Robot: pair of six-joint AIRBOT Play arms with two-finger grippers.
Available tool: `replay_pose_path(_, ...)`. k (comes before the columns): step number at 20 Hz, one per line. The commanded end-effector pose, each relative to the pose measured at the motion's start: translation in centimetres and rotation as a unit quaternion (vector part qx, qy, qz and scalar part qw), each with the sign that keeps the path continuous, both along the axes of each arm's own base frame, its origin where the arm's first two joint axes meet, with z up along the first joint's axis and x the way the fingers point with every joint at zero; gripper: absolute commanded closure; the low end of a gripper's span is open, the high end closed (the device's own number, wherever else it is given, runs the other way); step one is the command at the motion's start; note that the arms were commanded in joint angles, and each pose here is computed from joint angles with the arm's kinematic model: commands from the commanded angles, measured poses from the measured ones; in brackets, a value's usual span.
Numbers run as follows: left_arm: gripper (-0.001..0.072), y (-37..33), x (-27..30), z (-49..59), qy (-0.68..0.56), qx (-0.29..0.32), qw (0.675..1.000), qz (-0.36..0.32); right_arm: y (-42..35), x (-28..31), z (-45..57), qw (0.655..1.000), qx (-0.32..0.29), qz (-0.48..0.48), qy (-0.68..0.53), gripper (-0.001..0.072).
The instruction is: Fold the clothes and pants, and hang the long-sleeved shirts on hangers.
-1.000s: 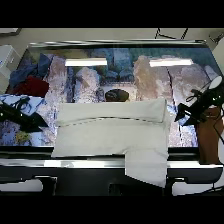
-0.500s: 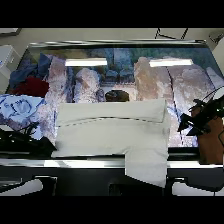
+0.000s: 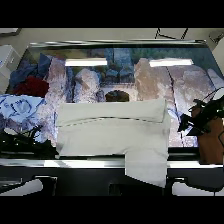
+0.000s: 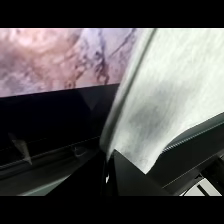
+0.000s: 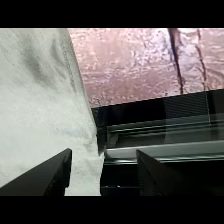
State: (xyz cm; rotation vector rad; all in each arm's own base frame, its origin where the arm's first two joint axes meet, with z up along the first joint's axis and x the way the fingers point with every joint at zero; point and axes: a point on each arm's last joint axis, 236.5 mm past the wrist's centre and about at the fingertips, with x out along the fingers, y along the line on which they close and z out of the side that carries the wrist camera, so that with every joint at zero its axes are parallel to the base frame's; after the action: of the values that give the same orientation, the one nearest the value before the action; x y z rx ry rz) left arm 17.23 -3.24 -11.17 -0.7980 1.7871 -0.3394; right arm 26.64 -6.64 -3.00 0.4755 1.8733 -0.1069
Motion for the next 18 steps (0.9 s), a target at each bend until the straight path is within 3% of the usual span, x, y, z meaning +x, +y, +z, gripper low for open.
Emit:
replay_pose_path(1, 0.0683, -0.7, -0.5, 0.3, 0.013, -0.011, 1.000, 0.000, 0.3, -0.9, 0.0, 1.000, 0.006, 0.002, 0.015, 0.0210)
replay_pose_path(4, 0.0684, -0.7, -0.5, 0.4, 0.014, -0.013, 1.000, -0.001, 1.4, -3.7, -1.5, 0.999, 0.015, 0.001, 0.037, 0.0198)
replay_pose_path(7, 0.0684, -0.6, -0.2, 0.5, 0.010, -0.011, 1.000, -0.001, 3.6, -7.6, -4.0, 0.997, 0.042, 0.004, 0.067, 0.0138)
replay_pose_path(16, 0.0685, -0.3, 0.4, 1.4, -0.003, -0.009, 1.000, -0.006, 8.2, -11.2, -8.5, 0.991, 0.112, -0.020, 0.072, 0.0145)
replay_pose_path(18, 0.0684, -0.3, 0.4, 1.4, -0.002, -0.009, 1.000, -0.005, 9.2, -11.7, -8.9, 0.989, 0.125, -0.030, 0.074, 0.0179)
